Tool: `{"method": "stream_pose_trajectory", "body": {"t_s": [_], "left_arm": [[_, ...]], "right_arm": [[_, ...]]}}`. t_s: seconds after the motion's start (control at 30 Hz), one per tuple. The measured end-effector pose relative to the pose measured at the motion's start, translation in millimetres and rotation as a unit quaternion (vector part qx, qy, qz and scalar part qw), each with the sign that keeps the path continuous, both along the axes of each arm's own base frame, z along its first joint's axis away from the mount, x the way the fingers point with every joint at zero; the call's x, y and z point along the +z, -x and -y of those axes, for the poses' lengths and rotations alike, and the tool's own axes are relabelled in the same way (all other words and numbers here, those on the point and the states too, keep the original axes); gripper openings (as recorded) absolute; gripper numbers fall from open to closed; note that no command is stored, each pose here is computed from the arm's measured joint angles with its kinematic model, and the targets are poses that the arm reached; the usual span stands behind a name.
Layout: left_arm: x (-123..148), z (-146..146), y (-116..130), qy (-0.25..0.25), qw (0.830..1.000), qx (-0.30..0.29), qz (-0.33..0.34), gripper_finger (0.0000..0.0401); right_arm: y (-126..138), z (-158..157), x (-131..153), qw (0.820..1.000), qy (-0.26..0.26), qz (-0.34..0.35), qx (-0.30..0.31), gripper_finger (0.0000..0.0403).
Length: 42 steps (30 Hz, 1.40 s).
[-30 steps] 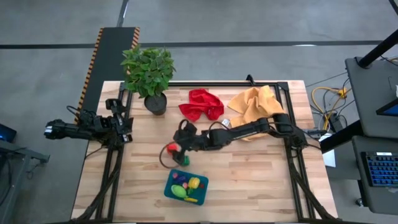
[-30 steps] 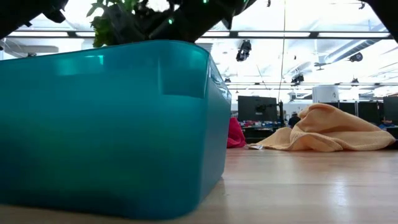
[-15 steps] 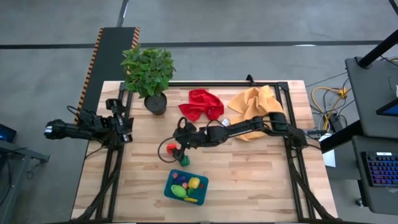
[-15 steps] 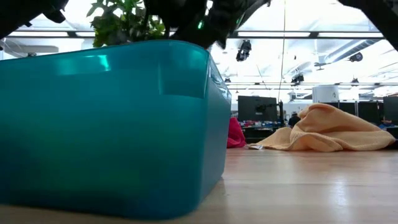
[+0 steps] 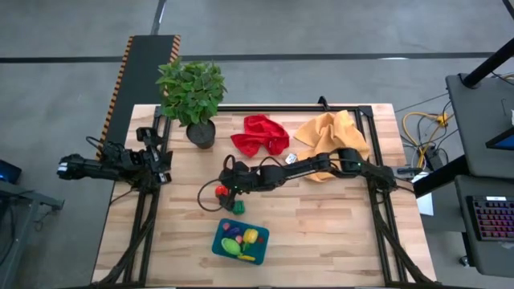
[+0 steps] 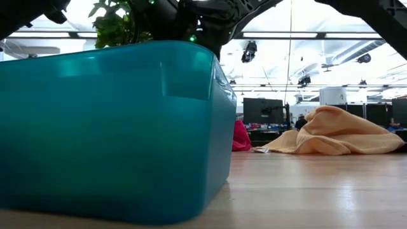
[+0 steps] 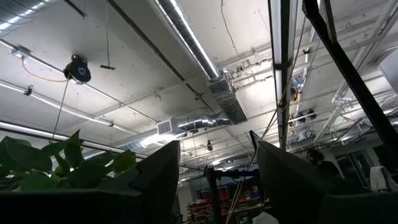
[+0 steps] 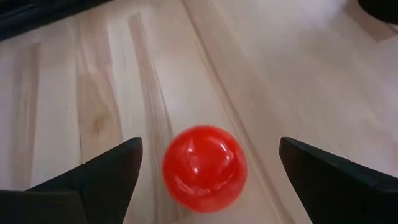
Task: Pick and placing Produce into tupperware
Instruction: Put the red tomato into the blue basket
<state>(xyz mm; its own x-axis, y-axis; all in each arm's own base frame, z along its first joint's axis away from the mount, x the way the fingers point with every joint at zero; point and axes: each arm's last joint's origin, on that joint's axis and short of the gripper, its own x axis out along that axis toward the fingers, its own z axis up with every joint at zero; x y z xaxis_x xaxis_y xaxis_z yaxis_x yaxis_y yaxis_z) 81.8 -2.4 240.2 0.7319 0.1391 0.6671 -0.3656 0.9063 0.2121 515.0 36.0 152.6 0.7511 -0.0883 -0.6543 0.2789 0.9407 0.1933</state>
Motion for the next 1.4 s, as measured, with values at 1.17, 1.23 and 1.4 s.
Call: {"method": "stream_pose_trajectory", "body": {"t_s": [1.17,1.23,1.4], "left_arm": [[0,0,0,0.0,1.0,0.0,0.0,0.0199],[0,0,0,0.0,1.0,0.0,0.001,0.0199],[0,0,0,0.0,1.0,0.0,0.0,0.0199]], "right_arm": [[-8,6,-34,1.0,0.012,-0.021,0.019,0.0263],[-8,6,-34,1.0,0.012,-0.02,0.019,0.0248],[-11,6,-27,0.999,0.023,-0.014,0.029,0.025]]}}
